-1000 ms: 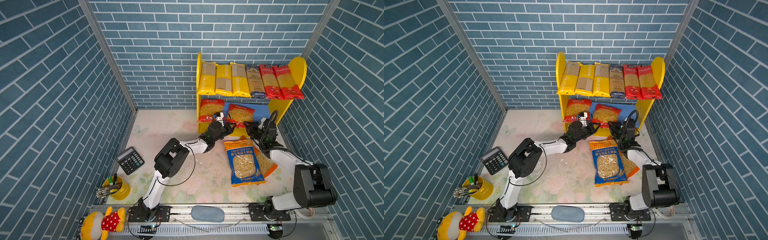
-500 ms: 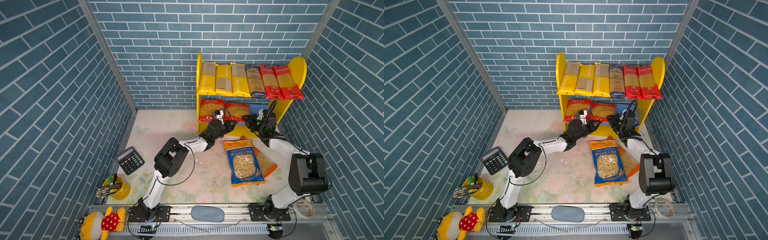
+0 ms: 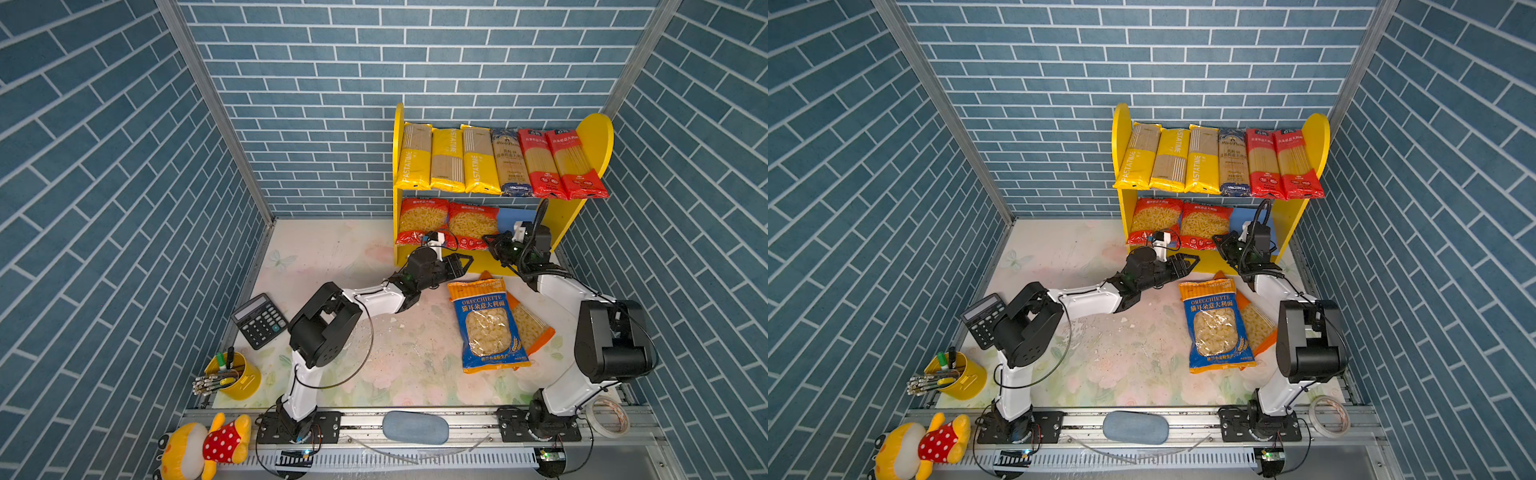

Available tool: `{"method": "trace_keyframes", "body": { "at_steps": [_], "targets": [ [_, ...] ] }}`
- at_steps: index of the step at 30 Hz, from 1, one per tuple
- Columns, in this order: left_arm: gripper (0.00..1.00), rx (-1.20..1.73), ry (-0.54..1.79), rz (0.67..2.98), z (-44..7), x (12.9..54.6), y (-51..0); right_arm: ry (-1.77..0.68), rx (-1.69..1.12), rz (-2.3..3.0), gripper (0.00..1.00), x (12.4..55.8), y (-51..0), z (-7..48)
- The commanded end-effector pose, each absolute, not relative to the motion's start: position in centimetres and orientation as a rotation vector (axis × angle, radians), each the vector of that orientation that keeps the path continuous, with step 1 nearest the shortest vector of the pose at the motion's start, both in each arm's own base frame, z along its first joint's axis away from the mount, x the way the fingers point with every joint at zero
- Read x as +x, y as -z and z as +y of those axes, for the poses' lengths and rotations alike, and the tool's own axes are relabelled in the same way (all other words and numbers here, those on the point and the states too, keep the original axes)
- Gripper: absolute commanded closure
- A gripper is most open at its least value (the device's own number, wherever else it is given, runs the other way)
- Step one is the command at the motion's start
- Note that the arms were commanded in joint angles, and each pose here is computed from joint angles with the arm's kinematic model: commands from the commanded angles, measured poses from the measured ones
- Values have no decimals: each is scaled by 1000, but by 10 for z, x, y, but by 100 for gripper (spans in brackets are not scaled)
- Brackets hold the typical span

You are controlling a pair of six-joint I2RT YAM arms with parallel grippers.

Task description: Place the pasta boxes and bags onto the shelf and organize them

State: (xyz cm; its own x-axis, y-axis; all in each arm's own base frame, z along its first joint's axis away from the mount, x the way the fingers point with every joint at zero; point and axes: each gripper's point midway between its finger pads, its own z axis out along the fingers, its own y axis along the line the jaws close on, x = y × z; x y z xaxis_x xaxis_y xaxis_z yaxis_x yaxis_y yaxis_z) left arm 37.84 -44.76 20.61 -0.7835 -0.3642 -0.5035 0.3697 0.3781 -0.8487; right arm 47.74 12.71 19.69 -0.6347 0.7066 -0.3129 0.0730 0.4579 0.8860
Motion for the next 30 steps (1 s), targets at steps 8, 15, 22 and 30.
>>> {"method": "trace_keyframes", "body": {
  "at_steps": [8,15,22,30],
  "targets": [
    [41,102,1253,2086,-396,336,-194,-1210,555,1994,94,486,-218,134],
    [40,139,1116,2128,-367,321,-189,-1208,562,1969,95,478,-229,123],
    [39,145,1095,2114,-361,320,-189,-1209,572,1985,91,476,-224,123],
    [39,132,1085,2130,-357,317,-179,-1229,622,1997,69,471,-204,122]
  ]
}}
